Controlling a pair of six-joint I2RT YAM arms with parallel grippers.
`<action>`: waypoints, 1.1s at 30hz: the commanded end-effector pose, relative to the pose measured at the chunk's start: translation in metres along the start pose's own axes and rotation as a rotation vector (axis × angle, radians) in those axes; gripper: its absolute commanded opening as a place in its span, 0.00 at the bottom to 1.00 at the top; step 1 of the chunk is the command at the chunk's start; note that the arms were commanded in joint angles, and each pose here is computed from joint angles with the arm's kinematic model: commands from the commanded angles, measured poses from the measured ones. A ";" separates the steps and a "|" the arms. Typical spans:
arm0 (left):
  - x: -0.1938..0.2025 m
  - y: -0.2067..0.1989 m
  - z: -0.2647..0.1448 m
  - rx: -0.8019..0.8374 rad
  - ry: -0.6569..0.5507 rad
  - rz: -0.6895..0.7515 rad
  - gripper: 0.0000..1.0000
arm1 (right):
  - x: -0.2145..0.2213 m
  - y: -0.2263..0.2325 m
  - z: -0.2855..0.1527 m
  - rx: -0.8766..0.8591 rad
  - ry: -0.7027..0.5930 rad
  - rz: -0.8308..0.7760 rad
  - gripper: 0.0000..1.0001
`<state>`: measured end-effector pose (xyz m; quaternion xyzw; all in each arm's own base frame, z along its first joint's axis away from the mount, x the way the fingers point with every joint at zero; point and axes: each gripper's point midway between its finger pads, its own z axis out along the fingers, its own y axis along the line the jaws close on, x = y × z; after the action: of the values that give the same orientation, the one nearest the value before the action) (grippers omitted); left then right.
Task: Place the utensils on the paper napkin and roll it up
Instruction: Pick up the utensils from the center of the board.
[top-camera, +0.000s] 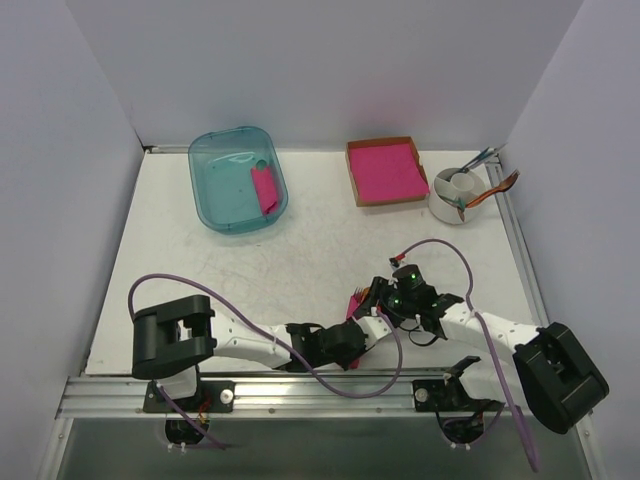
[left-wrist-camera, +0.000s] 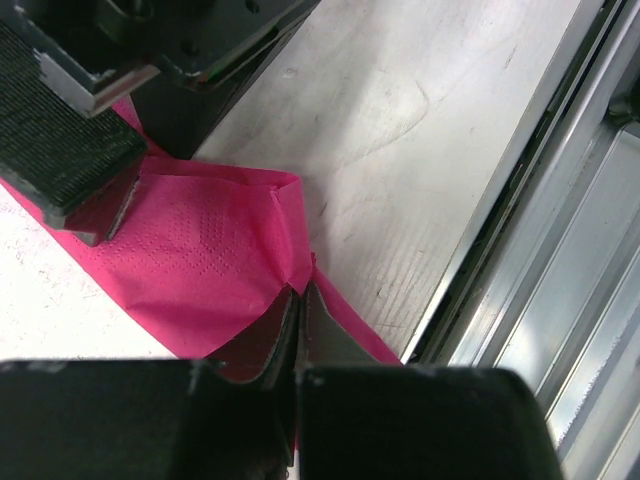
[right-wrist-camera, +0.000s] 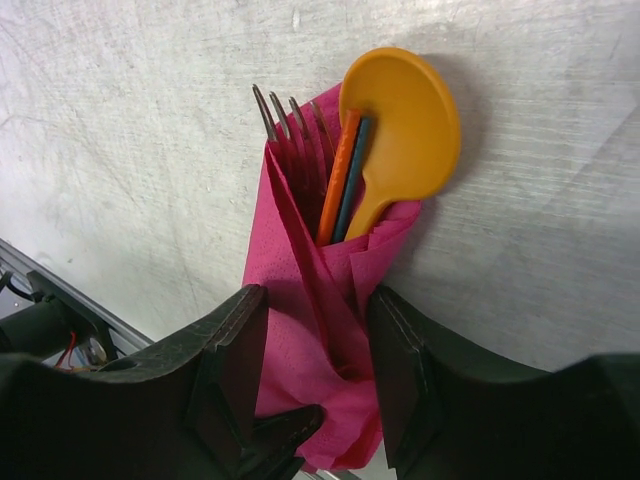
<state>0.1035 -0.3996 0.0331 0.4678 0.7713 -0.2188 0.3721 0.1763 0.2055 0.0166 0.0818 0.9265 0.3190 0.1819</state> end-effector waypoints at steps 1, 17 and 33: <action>-0.010 -0.002 -0.001 -0.001 -0.022 0.001 0.02 | 0.012 -0.028 -0.007 0.128 0.023 -0.002 0.45; 0.003 0.000 0.001 -0.014 0.027 -0.010 0.02 | 0.011 -0.035 -0.008 0.228 0.031 -0.047 0.49; 0.016 0.001 0.006 -0.025 0.063 -0.026 0.02 | 0.013 -0.055 -0.006 0.366 0.043 -0.044 0.39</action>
<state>0.1037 -0.3968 0.0268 0.4586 0.7819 -0.2119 0.3651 0.1821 0.1955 0.0116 0.0785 0.9513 0.2319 0.1874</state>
